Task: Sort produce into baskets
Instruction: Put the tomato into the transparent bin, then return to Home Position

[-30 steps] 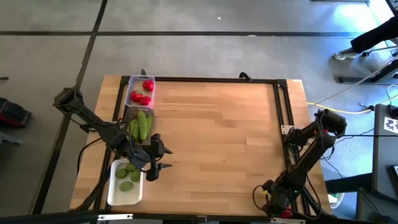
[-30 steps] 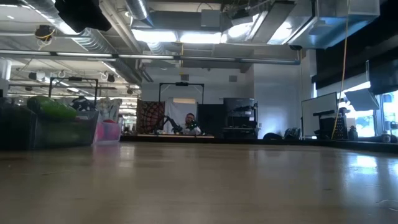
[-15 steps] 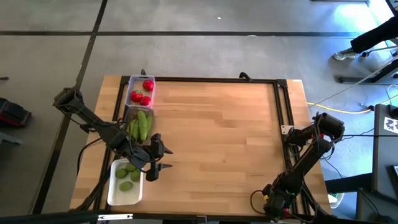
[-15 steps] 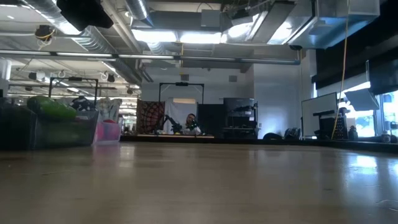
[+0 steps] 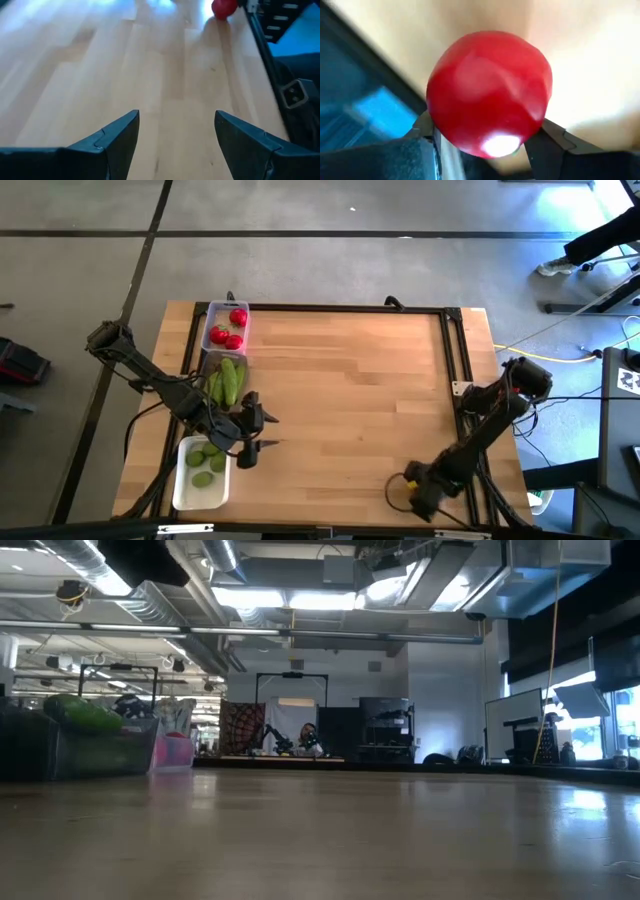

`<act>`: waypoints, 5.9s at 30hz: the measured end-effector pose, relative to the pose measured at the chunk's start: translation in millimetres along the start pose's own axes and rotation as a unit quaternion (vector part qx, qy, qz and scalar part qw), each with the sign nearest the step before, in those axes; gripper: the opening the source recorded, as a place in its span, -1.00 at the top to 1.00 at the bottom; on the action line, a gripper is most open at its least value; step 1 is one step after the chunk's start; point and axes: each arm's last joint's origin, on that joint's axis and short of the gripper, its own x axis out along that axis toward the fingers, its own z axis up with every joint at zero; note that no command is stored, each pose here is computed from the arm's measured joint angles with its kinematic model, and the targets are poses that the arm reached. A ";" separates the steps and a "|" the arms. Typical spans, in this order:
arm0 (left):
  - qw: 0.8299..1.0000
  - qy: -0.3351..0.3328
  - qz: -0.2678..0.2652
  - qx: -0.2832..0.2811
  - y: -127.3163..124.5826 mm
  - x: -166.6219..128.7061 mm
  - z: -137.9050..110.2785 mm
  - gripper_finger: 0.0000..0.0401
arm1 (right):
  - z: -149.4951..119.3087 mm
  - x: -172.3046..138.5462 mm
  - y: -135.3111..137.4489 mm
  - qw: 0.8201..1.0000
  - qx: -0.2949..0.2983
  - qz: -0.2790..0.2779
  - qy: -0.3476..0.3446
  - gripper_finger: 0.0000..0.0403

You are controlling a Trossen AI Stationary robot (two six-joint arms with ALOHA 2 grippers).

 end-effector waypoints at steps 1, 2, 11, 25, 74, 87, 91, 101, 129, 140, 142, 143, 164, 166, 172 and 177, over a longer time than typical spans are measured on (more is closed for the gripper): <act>1.000 -0.004 0.008 0.000 0.4 0.0 0.2 -0.27 | 5.9 -3.8 -1.0 1.000 -0.007 -0.004 -0.018 0.13; 1.000 -0.008 0.016 0.000 1.1 0.1 0.6 -0.27 | 11.3 -7.7 -2.4 0.999 -0.015 -0.012 -0.037 0.13; 0.998 -0.025 0.052 0.004 8.8 3.5 5.3 -0.27 | 57.0 -57.4 -12.2 0.961 -0.099 -0.120 -0.230 0.14; 0.990 -0.122 0.060 -0.017 21.8 15.2 23.8 -0.32 | 120.9 -109.9 -6.7 0.836 -0.187 -0.202 -0.475 0.14; 0.961 -0.247 0.027 -0.123 38.9 105.4 43.2 -0.39 | 141.9 -142.8 24.8 0.705 -0.276 -0.193 -0.625 0.11; 0.972 -0.199 0.060 -0.106 49.4 66.8 47.9 -0.40 | 110.9 -135.3 26.6 0.771 -0.275 -0.155 -0.554 -0.40; 0.973 -0.172 0.101 -0.119 62.6 39.7 47.2 -0.40 | 103.7 -126.5 21.1 0.796 -0.238 -0.151 -0.535 -0.41; 0.946 -0.124 0.248 -0.170 116.4 -22.6 34.6 -0.40 | 112.9 -101.5 1.0 0.823 -0.180 -0.145 -0.518 -0.33; 0.778 0.135 0.560 -0.252 276.5 -23.5 -19.4 -0.40 | 121.7 -78.9 -11.8 0.828 -0.154 -0.113 -0.527 -0.33; 0.733 0.214 0.583 -0.277 306.6 -19.4 -43.3 -0.40 | 121.8 -79.2 -11.9 0.826 -0.152 -0.116 -0.530 -0.33; 0.728 0.226 0.585 -0.278 310.8 -18.9 -46.8 -0.40 | 121.8 -79.2 -11.8 0.826 -0.152 -0.116 -0.531 -0.33; 0.726 0.232 0.585 -0.278 312.6 -18.5 -48.4 -0.40 | 121.8 -79.2 -11.8 0.826 -0.152 -0.116 -0.531 -0.33; 0.712 0.260 0.597 -0.261 314.8 -11.9 -53.5 -0.79 | 121.8 -79.1 -12.1 0.826 -0.153 -0.117 -0.530 -0.33; 0.714 0.268 0.591 -0.262 314.2 -13.2 -51.9 -0.80 | 121.8 -79.1 -12.1 0.826 -0.153 -0.117 -0.530 -0.33; 0.729 0.278 0.570 -0.258 306.8 -19.4 -33.5 -0.74 | 121.9 -79.2 -12.0 0.826 -0.152 -0.117 -0.530 -0.33; 0.777 0.231 0.532 -0.245 289.3 -23.3 -10.2 -0.57 | 122.0 -79.4 -11.7 0.825 -0.152 -0.115 -0.531 -0.33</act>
